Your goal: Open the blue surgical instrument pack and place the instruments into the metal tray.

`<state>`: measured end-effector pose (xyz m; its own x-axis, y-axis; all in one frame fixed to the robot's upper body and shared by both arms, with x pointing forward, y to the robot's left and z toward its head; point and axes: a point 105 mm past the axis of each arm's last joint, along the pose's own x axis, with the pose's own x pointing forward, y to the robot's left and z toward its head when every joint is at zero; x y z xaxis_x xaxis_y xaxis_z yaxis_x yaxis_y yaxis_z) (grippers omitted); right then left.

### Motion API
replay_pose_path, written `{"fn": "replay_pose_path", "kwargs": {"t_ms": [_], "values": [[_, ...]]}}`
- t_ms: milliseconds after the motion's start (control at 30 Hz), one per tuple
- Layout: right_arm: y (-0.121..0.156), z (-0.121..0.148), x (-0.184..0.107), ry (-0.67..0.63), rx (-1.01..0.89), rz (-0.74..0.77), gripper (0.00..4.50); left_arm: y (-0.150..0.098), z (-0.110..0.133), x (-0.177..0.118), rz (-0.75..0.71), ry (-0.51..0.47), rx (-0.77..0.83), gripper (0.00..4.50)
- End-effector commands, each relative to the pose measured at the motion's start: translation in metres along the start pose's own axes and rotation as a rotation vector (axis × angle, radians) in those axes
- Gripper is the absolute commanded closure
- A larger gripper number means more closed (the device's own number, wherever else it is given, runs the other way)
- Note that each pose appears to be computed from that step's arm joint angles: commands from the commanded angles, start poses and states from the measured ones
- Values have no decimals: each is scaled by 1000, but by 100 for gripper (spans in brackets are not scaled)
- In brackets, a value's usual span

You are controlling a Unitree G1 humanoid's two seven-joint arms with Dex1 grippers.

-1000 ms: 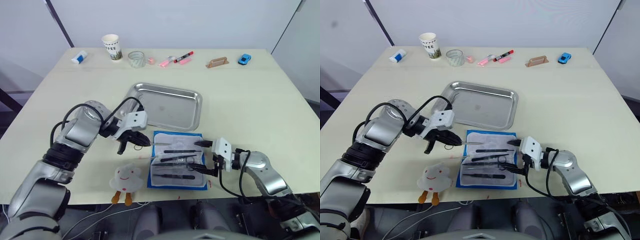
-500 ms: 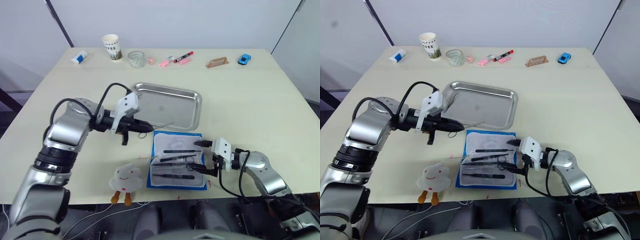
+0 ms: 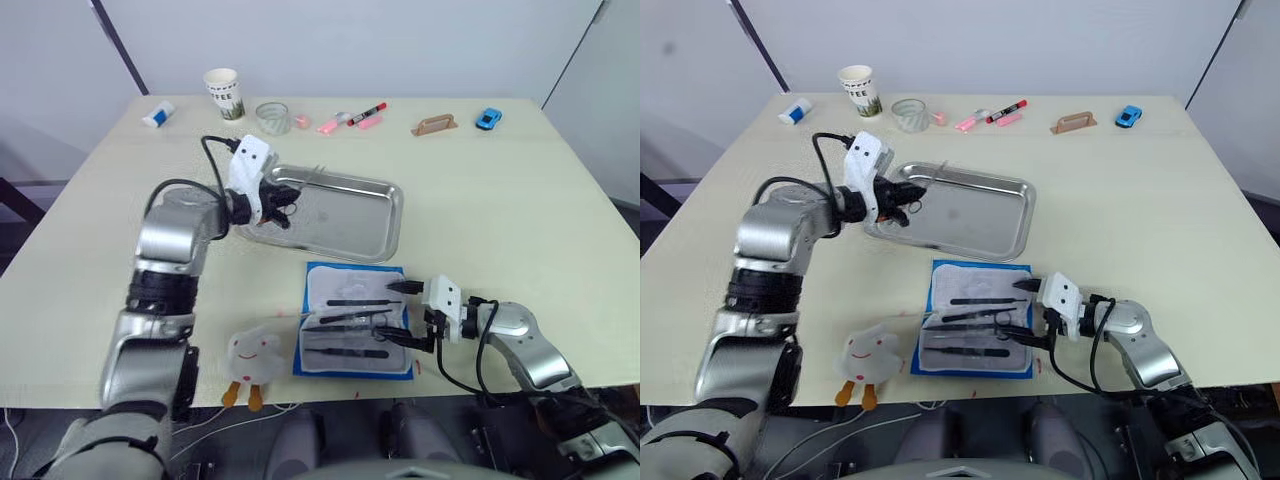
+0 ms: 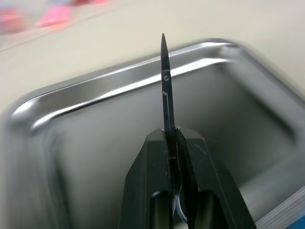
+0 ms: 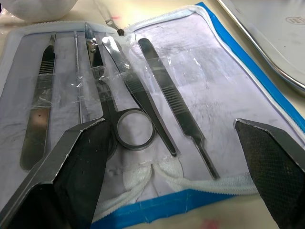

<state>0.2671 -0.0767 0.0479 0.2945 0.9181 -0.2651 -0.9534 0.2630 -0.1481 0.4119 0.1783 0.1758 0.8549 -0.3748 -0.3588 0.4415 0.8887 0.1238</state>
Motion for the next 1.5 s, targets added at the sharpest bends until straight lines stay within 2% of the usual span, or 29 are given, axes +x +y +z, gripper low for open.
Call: {"fn": "replay_pose_path", "kwargs": {"t_ms": [33, 167, 300, 533, 967, 1500], "values": [[17, -56, -3, 209, 103, 10, 0, 14, 4, 5, 123, -19, -13, 448], [18, -56, -4, 208, 106, 7, 0, 13, -6, 13, 141, 5, -75, 448], [18, -56, -4, 207, 108, 0, 0, 24, -17, 18, 200, 30, -79, 448], [18, -56, -3, 204, 108, 0, 0, 31, -28, 25, 204, 59, -88, 448], [18, -55, -1, 201, 108, -1, 0, 35, -38, 27, 209, 87, -86, 448], [17, -55, 0, 200, 106, -3, 0, 36, -36, 26, 218, 82, -65, 448]]}}
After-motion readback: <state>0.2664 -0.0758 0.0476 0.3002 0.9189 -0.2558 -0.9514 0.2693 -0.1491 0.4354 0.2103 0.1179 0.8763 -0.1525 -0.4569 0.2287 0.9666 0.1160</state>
